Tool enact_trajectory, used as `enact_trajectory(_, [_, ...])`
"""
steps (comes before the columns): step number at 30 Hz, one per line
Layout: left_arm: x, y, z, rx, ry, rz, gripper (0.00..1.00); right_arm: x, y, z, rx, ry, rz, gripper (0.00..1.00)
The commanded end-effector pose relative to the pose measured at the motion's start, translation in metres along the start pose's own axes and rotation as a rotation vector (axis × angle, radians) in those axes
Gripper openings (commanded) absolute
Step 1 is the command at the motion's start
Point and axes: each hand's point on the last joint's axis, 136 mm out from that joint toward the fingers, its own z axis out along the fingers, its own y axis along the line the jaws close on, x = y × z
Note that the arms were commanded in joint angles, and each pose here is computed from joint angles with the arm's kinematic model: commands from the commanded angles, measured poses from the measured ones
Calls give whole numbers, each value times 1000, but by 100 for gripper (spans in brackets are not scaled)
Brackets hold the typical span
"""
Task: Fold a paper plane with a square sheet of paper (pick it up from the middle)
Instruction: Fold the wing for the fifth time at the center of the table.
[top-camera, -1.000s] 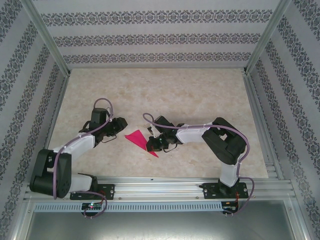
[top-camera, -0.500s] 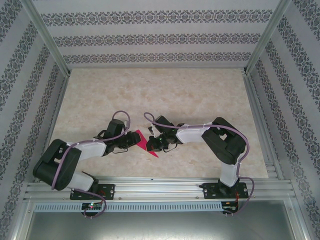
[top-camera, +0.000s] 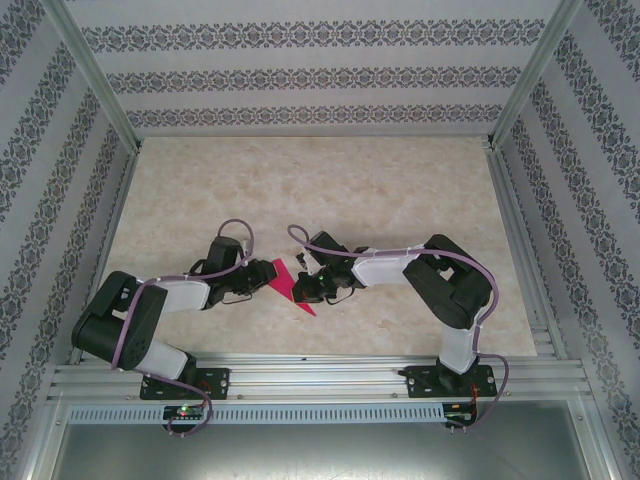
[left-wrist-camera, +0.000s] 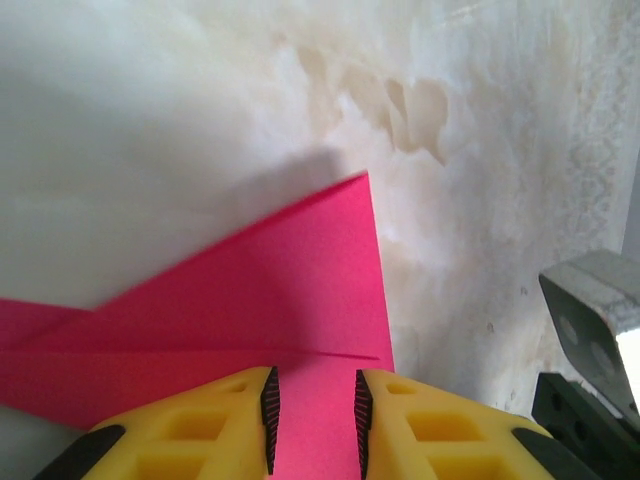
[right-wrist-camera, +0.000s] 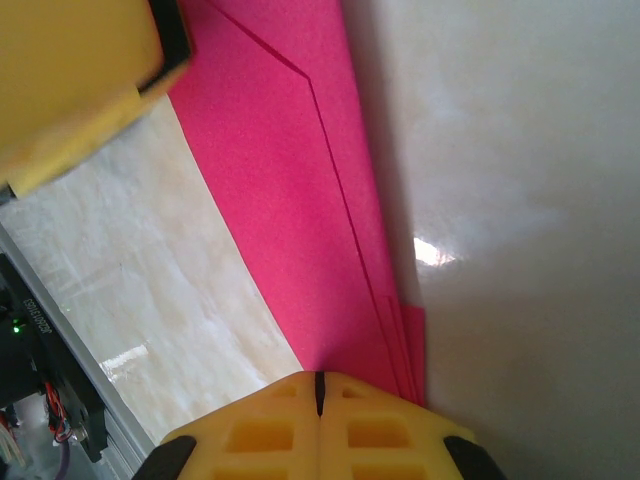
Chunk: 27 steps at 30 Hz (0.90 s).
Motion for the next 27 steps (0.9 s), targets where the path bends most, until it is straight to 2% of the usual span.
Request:
enact_trajectory(1, [-21, 39, -7, -124, -102, -34, 31, 45, -72, 13, 232, 129, 128, 0])
enact_trajectory(10, [-43, 52, -31, -111, -185, -139, 33, 46, -72, 13, 224, 123, 132, 0])
enact_trajectory(16, [-52, 23, -52, -52, -218, -99, 36, 45, -70, 14, 209, 111, 140, 0])
enact_trajectory(21, [-47, -20, -64, 56, -204, -19, 38, 41, -66, 15, 187, 80, 151, 0])
enact_trajectory(27, [-23, -48, -49, 78, -154, 72, 38, 35, -61, 22, 160, 47, 186, 0])
